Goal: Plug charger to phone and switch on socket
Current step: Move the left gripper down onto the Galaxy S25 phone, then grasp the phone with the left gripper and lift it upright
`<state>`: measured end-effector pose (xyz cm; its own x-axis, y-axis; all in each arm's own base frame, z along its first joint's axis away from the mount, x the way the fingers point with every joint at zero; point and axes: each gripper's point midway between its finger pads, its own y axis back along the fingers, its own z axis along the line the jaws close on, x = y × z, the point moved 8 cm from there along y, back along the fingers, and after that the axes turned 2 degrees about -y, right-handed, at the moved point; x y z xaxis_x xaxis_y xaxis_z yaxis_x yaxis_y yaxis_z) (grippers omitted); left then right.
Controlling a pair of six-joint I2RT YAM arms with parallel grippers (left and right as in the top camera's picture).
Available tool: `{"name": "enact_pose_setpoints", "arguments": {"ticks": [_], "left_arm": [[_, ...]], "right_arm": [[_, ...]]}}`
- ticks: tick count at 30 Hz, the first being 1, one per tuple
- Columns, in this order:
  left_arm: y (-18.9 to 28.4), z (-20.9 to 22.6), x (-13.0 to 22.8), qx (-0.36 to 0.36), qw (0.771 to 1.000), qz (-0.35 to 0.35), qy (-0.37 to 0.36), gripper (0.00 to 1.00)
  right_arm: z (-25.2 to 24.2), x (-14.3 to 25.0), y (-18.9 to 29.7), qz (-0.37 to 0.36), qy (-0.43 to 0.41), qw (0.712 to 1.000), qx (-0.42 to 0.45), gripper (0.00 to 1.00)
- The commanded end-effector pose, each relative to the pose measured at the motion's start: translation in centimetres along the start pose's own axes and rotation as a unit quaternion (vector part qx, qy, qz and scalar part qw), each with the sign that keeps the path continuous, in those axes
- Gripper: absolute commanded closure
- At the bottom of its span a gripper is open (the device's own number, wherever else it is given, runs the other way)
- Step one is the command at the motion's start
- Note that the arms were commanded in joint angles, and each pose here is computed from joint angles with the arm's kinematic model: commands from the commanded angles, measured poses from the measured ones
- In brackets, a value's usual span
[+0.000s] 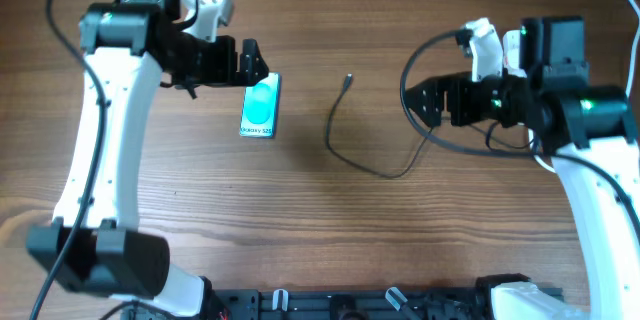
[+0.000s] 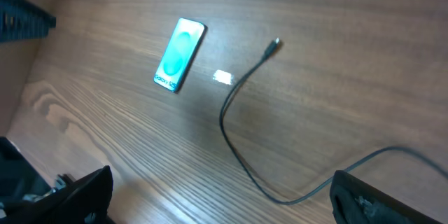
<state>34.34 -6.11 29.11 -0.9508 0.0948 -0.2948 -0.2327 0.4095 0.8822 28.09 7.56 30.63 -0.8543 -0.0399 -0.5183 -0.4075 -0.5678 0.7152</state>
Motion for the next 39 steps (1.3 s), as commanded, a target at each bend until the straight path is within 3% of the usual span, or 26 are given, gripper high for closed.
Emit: {"name": "enact_pose_setpoints", "arguments": {"ticks": [1, 4, 10, 14, 20, 33, 39], "left_arm": [[-0.8, -0.4, -0.8, 0.016, 1.0, 0.001, -0.022, 0.0], [-2.1, -0.2, -1.5, 0.005, 1.0, -0.003, -0.029, 0.0], [-7.9, 3.4, -2.3, -0.124, 0.99, 0.055, 0.045, 0.0], [-13.3, 5.6, -1.9, -0.133, 0.982, 0.12, 0.063, 0.02], [-17.8, 6.4, -1.8, -0.134, 0.979, 0.144, 0.057, 0.04], [-21.9, 8.1, 0.4, -0.159, 0.974, 0.147, 0.062, 0.07], [-22.3, 7.9, 0.7, -0.178, 0.971, 0.143, 0.069, 0.13]], "right_arm": [[-0.4, -0.8, -1.5, 0.014, -0.056, 0.998, -0.016, 0.0], [-1.2, -1.2, -2.7, 0.019, -0.058, 0.998, -0.015, 0.0], [-2.0, -1.0, -3.9, 0.036, -0.065, 0.997, -0.008, 0.0], [-2.2, -1.0, -3.9, 0.036, -0.066, 0.997, 0.0, 0.0], [-2.3, -1.0, -3.9, 0.035, -0.066, 0.997, 0.006, 0.0], [-2.4, -1.0, -3.9, 0.036, -0.067, 0.997, 0.013, 0.0], [-2.4, -1.0, -3.9, 0.035, -0.067, 0.997, 0.015, 0.0]]}}
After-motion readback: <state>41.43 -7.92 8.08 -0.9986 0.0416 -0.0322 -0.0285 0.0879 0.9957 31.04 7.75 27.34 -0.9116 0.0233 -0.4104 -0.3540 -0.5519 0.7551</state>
